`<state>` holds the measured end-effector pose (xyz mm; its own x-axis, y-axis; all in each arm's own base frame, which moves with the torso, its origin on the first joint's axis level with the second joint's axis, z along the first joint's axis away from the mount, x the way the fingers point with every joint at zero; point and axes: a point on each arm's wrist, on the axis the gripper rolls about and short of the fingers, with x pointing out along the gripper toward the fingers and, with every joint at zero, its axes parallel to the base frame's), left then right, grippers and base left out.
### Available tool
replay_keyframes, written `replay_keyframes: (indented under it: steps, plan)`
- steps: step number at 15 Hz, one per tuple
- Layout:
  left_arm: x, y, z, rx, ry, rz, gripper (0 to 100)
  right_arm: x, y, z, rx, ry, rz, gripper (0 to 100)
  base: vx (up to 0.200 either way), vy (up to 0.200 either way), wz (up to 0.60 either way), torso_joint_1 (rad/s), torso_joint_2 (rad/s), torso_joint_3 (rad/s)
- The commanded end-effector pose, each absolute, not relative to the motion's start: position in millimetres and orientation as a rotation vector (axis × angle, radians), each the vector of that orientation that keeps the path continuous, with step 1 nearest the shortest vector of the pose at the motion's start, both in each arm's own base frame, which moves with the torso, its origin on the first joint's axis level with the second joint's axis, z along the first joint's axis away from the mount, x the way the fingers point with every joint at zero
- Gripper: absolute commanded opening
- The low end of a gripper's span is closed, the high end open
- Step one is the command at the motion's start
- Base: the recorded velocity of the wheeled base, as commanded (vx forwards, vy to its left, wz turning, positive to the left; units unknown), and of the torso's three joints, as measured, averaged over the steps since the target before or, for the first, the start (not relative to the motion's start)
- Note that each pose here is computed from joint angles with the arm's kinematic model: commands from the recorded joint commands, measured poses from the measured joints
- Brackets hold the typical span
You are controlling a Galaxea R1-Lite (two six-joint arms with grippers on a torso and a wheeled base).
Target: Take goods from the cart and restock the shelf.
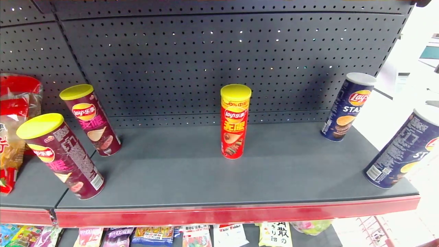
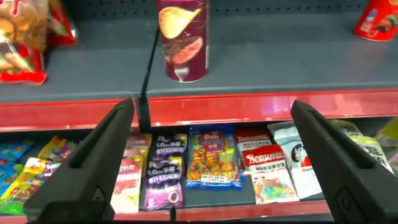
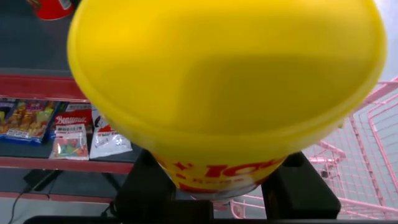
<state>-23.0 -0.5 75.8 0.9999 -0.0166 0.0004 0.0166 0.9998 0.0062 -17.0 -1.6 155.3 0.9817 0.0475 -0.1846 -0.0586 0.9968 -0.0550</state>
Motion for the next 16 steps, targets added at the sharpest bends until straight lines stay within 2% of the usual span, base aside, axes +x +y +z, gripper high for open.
replay_keyframes:
  steps: [1,3,4,5,6,7,8,9,10,11,13,16]
  plan:
    - [-22.0,-0.4,76.3,0.009,0.014,-0.017,100,-19.7,-1.1,155.1,-0.072,0.165,0.082,0,0.0,0.0,0.0,0.0,0.0,0.0]
    - [-21.3,-1.2,77.0,0.082,0.02,-0.062,100,-22.0,0.3,150.4,-0.068,0.158,0.156,0,0.0,0.0,0.0,0.0,0.0,0.0]
    - [-23.3,-2.7,86.7,0.083,-0.01,-0.133,100,-25.4,2.2,142.2,-0.06,0.148,0.261,0,0.0,0.0,0.0,0.0,0.0,0.0]
    - [-23.7,-2.8,88.9,0.08,-0.015,-0.142,100,-25.6,2.3,141.4,-0.059,0.148,0.267,0,0.0,0.0,0.0,0.0,0.0,0.0]
    - [-1.3,-6.5,195.4,0.009,-0.013,-0.311,100,-32.5,3.3,124.9,-0.056,0.125,0.331,0,0.0,0.0,0.0,0.0,0.0,0.0]
    - [12.9,-8.7,228.6,0.003,-0.02,-0.411,100,-32.1,3.4,118.4,-0.055,0.136,0.331,0,0.0,0.0,0.0,0.0,0.0,0.0]
    - [30.3,-13.4,244.7,0.008,0.011,-0.58,100,-32.2,3.3,114.8,-0.059,0.138,0.33,0,0.0,0.0,0.0,0.0,0.0,0.0]
    - [35.5,-15.2,247.5,0.015,0.022,-0.632,100,-32.3,3.3,114.4,-0.061,0.138,0.33,0,0.0,0.0,0.0,0.0,0.0,0.0]
    - [74.8,-24.6,242.0,0.095,0.13,-0.752,100,-33.4,3.2,111.8,-0.061,0.13,0.33,0,0.0,0.0,0.0,0.0,0.0,0.0]
    - [105.4,-32.0,239.5,0.154,0.168,-0.79,100,-33.8,3.1,111.0,-0.062,0.131,0.327,0,0.0,0.0,0.0,0.0,0.0,0.0]
    - [150.8,-60.7,234.5,0.17,0.185,-0.91,100,-33.2,3.1,109.7,-0.062,0.134,0.324,0,0.0,0.0,0.0,0.0,0.0,0.0]
    - [203.7,-92.5,220.9,0.16,0.234,-0.975,100,-33.1,3.1,109.2,-0.063,0.135,0.322,0,0.0,0.0,0.0,0.0,0.0,0.0]
